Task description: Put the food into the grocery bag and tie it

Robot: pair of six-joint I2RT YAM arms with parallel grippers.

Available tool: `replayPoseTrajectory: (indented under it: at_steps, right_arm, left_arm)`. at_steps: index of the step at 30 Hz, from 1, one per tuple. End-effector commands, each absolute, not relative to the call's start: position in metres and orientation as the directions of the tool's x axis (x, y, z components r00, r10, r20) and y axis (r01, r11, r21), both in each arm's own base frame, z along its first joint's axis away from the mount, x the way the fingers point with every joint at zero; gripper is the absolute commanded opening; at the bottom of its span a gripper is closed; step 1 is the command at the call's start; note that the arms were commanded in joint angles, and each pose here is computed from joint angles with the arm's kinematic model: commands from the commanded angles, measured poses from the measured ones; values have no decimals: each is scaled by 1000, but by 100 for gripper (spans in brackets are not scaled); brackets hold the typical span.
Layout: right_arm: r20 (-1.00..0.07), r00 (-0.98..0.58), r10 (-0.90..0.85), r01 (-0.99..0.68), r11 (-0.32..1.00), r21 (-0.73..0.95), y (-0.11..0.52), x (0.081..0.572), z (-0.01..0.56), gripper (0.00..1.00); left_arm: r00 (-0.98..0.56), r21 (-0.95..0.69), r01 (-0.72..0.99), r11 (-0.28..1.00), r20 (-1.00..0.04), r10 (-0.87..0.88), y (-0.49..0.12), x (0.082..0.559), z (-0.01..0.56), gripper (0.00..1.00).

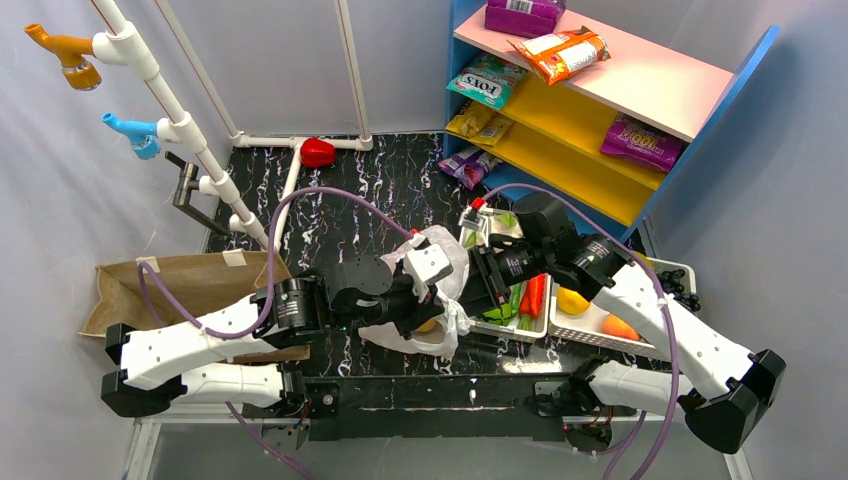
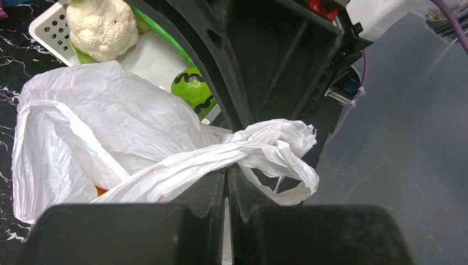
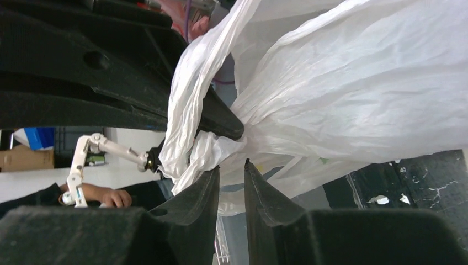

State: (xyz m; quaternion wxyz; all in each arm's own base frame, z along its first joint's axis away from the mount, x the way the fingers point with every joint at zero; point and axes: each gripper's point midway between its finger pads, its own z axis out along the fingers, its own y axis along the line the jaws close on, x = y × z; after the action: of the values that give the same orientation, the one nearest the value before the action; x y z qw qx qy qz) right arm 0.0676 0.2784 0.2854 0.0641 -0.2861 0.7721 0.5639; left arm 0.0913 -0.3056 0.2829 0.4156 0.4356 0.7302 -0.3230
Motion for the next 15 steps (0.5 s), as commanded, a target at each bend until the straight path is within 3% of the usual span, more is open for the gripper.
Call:
replayPoseTrajectory:
  at_steps: [1, 6, 15]
  right_arm:
    - [-491, -776, -396, -549, 42, 835, 282, 50, 303, 31]
    - [-503, -761, -409, -547, -11, 837, 279, 39, 302, 33]
    - [-540, -733, -413, -556, -94, 826, 270, 24, 300, 46]
  left_arm:
    - [-302, -137, 881, 453, -900, 314, -306, 96, 291, 0]
    - [-342, -174, 864, 473, -892, 296, -310, 97, 292, 0]
    - [-403, -229, 831, 507, -876, 264, -320, 99, 292, 0]
